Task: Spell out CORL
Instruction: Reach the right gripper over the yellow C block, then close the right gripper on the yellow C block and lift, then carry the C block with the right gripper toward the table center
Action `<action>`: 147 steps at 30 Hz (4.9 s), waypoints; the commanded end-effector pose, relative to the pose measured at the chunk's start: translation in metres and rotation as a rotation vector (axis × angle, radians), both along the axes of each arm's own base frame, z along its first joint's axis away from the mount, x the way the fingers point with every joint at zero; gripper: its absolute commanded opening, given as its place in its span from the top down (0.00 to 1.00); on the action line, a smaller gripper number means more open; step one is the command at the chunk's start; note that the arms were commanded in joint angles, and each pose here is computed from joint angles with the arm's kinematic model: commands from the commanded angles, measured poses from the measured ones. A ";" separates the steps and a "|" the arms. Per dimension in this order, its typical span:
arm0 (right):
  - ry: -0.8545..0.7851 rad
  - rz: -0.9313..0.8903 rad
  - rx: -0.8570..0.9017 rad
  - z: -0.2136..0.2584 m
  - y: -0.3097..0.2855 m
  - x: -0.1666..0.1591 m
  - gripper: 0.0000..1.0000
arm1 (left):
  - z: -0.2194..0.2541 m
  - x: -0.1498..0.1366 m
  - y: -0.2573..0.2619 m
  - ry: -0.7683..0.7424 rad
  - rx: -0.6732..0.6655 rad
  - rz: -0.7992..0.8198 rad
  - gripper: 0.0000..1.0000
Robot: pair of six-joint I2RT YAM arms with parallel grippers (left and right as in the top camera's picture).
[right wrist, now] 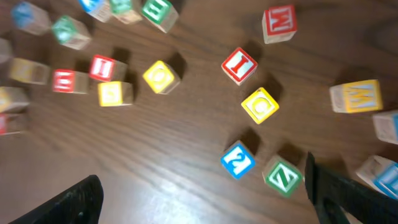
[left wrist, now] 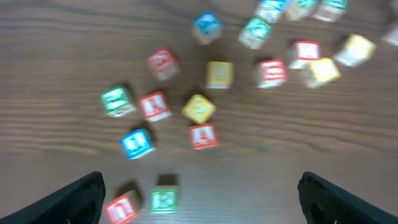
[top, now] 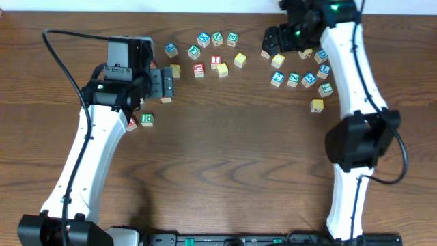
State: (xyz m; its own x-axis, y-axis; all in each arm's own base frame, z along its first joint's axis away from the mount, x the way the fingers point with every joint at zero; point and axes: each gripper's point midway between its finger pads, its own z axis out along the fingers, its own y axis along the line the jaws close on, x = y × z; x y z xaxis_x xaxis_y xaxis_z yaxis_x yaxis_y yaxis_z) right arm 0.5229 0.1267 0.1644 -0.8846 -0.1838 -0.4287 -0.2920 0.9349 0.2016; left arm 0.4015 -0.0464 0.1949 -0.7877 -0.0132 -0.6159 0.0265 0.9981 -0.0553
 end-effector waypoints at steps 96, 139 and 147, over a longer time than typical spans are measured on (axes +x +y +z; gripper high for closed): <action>-0.081 -0.484 -0.180 -0.160 -0.034 0.049 0.77 | -0.012 0.007 0.015 0.031 0.056 0.094 0.03; 0.213 -0.064 -0.094 -0.129 0.188 -0.119 0.80 | -0.012 -0.001 0.069 0.026 0.072 0.444 0.02; 0.077 -0.130 -0.234 -0.131 0.195 -0.122 0.74 | -0.014 -0.005 0.083 0.038 0.054 0.505 0.02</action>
State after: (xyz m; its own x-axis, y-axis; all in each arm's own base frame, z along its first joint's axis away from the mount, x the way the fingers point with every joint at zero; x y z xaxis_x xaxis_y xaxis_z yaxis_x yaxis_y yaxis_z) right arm 0.3948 0.3306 0.0381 -0.9410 -0.2102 -0.2653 -0.2424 0.9655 0.0947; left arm 0.3936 0.0324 0.1730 -0.7445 -0.3347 -0.5777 -0.4211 0.9068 0.0173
